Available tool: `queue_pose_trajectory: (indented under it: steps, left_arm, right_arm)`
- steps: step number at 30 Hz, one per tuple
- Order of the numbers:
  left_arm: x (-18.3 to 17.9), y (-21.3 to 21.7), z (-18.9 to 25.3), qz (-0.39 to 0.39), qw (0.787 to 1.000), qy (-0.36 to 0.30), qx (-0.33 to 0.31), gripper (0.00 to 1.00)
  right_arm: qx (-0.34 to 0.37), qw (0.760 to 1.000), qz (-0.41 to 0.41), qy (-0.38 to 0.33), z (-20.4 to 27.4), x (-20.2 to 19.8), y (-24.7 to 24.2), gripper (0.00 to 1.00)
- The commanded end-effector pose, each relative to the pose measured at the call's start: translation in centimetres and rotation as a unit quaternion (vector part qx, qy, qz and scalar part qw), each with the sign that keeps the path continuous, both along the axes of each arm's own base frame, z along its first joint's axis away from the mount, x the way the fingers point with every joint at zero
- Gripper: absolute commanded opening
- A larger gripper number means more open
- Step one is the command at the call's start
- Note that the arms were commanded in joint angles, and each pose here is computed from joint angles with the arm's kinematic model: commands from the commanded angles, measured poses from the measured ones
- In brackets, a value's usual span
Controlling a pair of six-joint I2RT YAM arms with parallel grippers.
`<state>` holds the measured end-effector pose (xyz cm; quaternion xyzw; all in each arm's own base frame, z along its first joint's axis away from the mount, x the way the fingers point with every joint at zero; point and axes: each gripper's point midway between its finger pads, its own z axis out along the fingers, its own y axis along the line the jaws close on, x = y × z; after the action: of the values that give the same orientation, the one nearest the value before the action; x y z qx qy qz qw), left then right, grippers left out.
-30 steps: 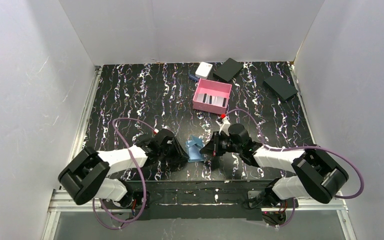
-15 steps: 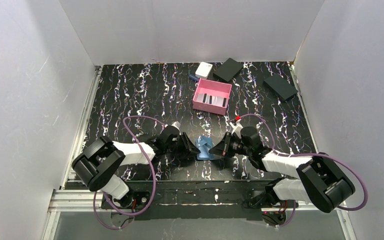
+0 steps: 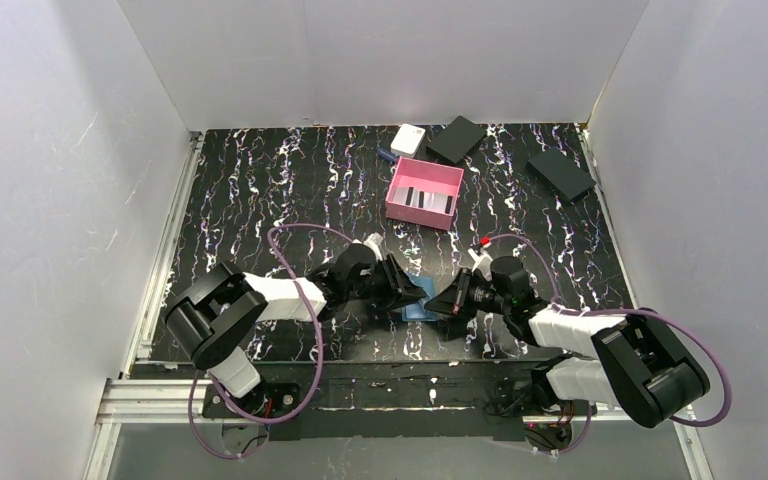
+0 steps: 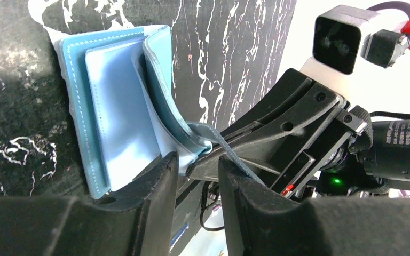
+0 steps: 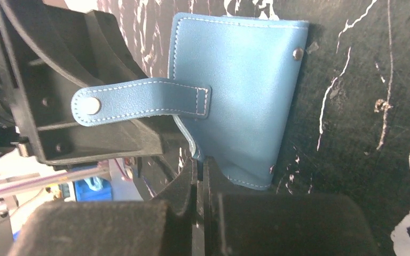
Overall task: Put the credit cards into the card holder
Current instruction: Turn over the card holder at the center of the board.
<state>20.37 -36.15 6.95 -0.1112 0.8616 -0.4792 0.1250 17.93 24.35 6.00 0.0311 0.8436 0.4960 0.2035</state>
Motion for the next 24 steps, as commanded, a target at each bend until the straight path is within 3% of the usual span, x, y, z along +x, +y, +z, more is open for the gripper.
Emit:
queue_pose_trajectory:
  steps: [1, 6, 11, 13, 16, 19, 24]
  left_arm:
    - [-0.8, 1.5, 1.4, 0.012, 1.000, -0.016, -0.009, 0.38]
    - [-3.2, 5.2, -0.3, 0.023, 0.999, 0.008, 0.032, 0.45]
    - [-4.3, 7.1, 1.6, 0.005, 0.998, -0.018, 0.065, 0.46]
    - [-4.3, 7.6, 2.8, 0.000, 0.996, -0.031, 0.080, 0.50]
    - [-4.1, 8.2, 4.4, -0.018, 0.991, -0.050, 0.121, 0.52]
    - [-3.4, 7.1, 5.9, -0.043, 0.989, -0.064, 0.128, 0.50]
    - [-1.4, 2.7, 6.5, -0.099, 0.987, -0.059, 0.113, 0.34]
  right_arm:
    - [-0.062, 0.997, 0.051, 0.010, -1.0, -0.8, -0.4, 0.11]
    - [-0.117, 0.987, 0.113, -0.002, -0.6, -0.8, -0.4, 0.27]
    - [-0.090, 0.976, 0.200, -0.005, 1.4, -2.4, 1.9, 0.57]
    - [-0.068, 0.974, 0.216, -0.016, 2.9, -2.6, 2.5, 0.64]
    - [-0.079, 0.978, 0.187, -0.043, 5.2, -0.6, 1.6, 0.69]
    - [-0.087, 0.984, 0.142, -0.055, 6.4, 1.7, 0.3, 0.65]
    - [-0.090, 0.992, 0.090, 0.015, 3.5, 3.5, -3.3, 0.53]
